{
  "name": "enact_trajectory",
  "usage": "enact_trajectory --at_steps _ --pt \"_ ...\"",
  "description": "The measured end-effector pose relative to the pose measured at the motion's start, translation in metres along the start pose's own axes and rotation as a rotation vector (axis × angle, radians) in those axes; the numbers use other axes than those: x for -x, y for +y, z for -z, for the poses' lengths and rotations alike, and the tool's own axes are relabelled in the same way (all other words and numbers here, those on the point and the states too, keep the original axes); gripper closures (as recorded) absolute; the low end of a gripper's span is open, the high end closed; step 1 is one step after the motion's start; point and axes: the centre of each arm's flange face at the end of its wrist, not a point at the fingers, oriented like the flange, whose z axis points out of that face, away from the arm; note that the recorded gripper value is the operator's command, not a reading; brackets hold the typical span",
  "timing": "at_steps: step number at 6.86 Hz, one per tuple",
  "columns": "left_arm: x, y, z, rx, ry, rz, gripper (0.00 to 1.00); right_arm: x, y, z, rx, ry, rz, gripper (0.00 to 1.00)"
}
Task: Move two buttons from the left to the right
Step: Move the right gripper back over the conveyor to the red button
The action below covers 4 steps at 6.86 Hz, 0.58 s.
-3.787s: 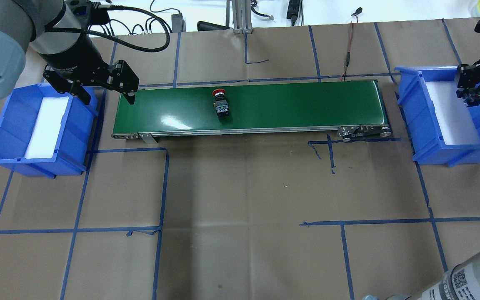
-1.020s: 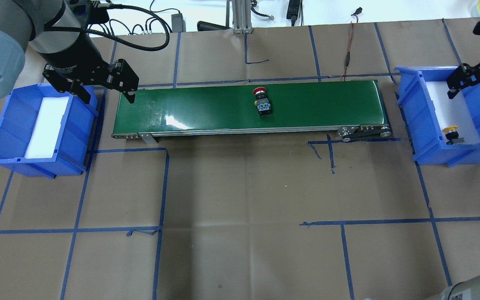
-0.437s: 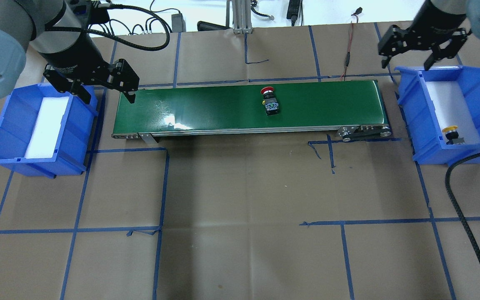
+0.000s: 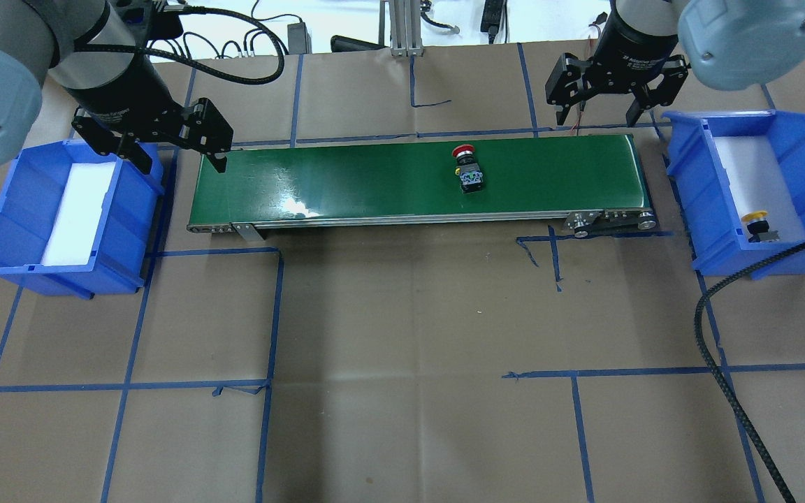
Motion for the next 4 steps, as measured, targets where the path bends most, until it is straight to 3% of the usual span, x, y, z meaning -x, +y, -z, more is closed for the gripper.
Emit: enact_trajectory --at_steps 4 --pt "0.0 0.0 0.0 -0.001 0.0 0.0 0.0 0.002 -0.013 -0.036 0.057 -0.01 0.005 0.0"
